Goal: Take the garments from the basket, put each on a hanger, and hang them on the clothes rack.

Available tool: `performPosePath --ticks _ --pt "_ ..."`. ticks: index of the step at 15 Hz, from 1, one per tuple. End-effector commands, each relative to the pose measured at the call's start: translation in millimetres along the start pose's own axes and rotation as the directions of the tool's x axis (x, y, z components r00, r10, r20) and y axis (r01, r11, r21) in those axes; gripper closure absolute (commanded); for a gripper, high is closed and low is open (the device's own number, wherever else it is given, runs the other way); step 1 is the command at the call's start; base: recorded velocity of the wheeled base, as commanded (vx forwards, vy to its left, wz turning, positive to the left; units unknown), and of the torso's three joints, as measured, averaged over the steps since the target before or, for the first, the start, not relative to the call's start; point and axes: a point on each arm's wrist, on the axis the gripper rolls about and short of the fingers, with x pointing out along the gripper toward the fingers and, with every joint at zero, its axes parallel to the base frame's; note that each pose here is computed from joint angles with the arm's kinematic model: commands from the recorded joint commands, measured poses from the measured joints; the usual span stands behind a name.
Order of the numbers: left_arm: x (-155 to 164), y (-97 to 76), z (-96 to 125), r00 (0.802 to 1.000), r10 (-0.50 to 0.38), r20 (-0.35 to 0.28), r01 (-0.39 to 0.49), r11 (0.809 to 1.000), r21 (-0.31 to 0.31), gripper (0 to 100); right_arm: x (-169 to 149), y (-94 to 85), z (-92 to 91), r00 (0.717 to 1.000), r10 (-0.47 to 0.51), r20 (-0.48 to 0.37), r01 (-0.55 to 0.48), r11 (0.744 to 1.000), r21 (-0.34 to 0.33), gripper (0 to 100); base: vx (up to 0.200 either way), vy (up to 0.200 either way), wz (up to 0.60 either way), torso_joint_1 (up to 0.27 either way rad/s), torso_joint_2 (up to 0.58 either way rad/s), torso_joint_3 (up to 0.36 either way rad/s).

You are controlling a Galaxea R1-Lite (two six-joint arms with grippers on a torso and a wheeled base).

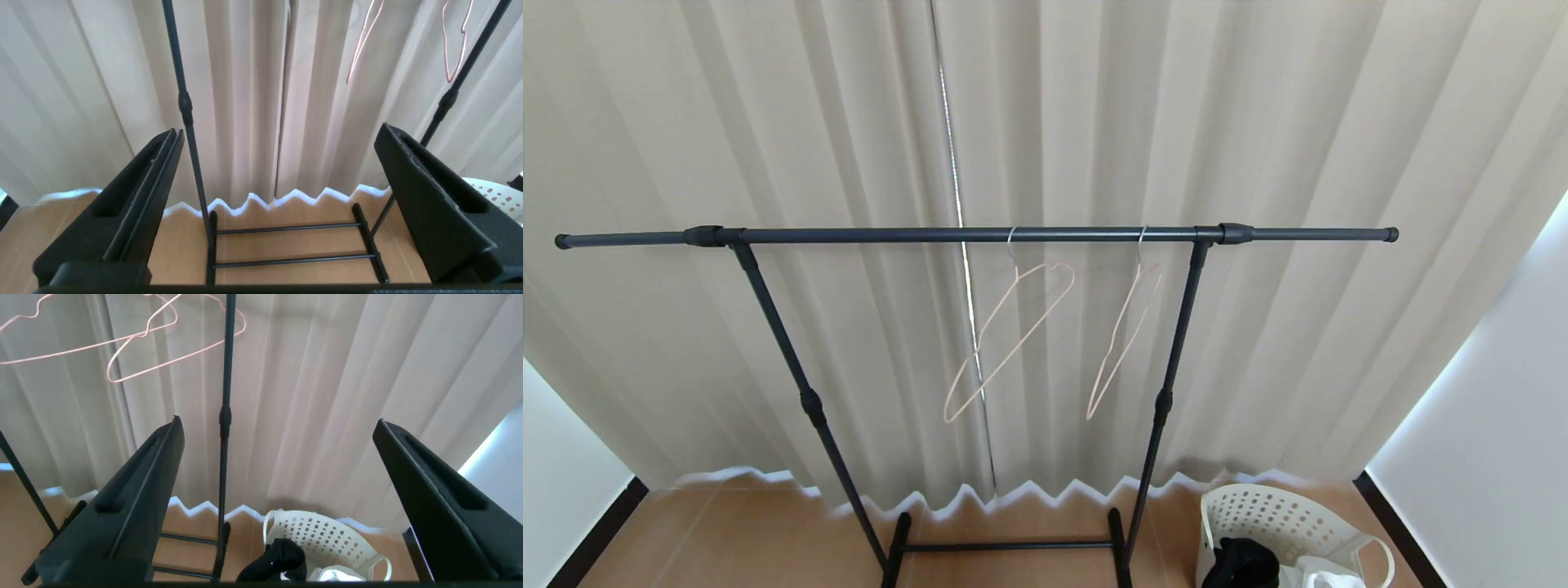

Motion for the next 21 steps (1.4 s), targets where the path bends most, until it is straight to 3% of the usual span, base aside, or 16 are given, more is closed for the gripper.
performPosePath --ticks 1,21 --pt "0.0 0.0 0.0 1.000 0.000 0.000 0.000 1.000 0.000 0 0.1 0.0 0.1 1.000 0.001 -0.001 -0.001 1.000 0.001 0 0.000 0.000 0.00 0.000 0.00 0.000" --pt "0.0 0.0 0.0 1.000 0.000 0.000 0.000 1.000 0.001 0 0.1 -0.1 -1.3 1.000 -0.004 -0.015 0.004 1.000 -0.009 0 0.000 0.000 0.00 0.000 0.00 0.000"
